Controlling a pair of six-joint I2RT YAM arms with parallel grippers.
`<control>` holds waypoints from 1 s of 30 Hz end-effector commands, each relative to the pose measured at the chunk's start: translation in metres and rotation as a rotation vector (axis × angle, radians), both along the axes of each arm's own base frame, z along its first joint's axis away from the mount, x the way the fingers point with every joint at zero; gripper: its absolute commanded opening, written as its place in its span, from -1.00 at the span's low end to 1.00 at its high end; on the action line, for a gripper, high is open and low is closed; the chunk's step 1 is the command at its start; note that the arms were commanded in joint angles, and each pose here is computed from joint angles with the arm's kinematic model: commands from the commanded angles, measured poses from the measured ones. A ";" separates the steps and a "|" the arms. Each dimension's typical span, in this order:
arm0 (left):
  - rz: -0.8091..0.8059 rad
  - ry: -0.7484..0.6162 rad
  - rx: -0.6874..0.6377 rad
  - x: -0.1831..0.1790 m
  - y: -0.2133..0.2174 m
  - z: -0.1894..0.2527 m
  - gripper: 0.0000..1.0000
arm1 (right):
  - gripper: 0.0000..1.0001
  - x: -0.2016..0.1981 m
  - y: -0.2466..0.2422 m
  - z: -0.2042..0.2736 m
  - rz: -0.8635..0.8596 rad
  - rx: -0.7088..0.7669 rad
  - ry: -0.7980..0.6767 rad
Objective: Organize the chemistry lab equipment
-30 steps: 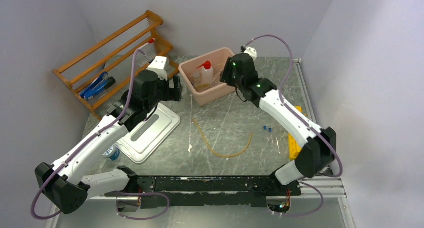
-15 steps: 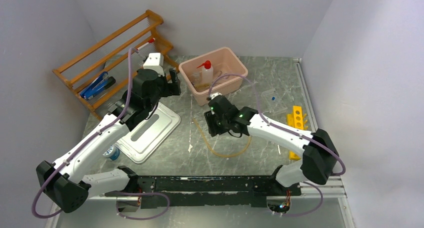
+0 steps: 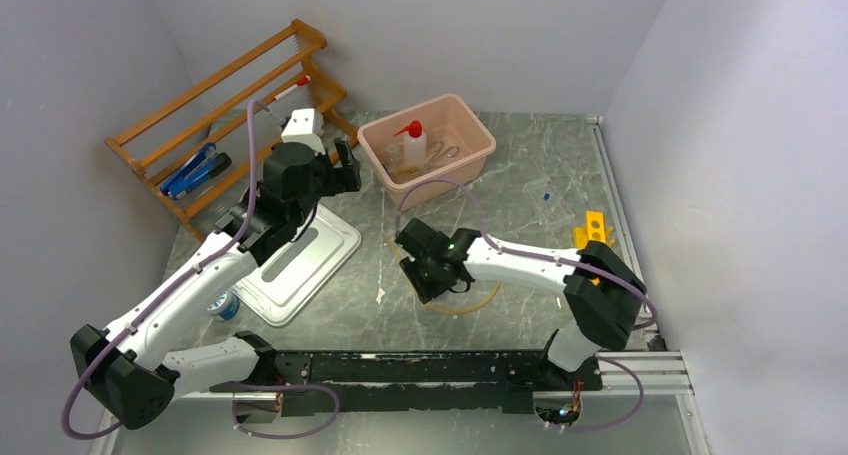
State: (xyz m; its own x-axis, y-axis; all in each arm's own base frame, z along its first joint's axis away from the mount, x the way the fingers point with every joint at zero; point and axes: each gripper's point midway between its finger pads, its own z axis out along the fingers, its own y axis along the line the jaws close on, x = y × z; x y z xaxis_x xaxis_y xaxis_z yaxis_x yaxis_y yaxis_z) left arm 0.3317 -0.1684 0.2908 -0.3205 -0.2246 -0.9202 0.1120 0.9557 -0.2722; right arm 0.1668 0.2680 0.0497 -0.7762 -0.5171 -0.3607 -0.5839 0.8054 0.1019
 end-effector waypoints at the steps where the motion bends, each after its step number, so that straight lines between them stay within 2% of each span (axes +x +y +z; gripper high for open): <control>1: 0.017 -0.034 -0.038 0.000 0.004 0.012 0.85 | -0.24 -0.014 0.003 -0.013 0.065 -0.063 0.020; 4: 0.021 -0.030 -0.034 -0.001 0.004 0.011 0.85 | -0.35 -0.015 0.001 -0.020 0.067 -0.107 0.001; 18: 0.027 -0.045 -0.002 -0.001 0.009 0.018 0.85 | -0.56 -0.011 -0.005 -0.049 0.064 -0.175 -0.013; 21: 0.029 -0.054 0.003 -0.001 0.010 0.021 0.85 | -0.67 -0.012 -0.006 -0.054 0.070 -0.187 -0.001; 23: 0.028 -0.058 0.005 -0.001 0.011 0.022 0.85 | -0.85 -0.012 -0.006 -0.057 0.071 -0.199 0.000; 24: 0.028 -0.058 0.007 -0.001 0.011 0.022 0.85 | -0.99 -0.010 -0.006 -0.056 0.070 -0.205 -0.006; 26: 0.029 -0.061 0.010 -0.001 0.011 0.024 0.85 | -1.00 -0.001 0.001 -0.047 0.056 -0.186 -0.045; 30: 0.032 -0.070 0.015 -0.001 0.013 0.027 0.85 | -1.00 0.022 0.024 0.003 0.028 -0.059 -0.176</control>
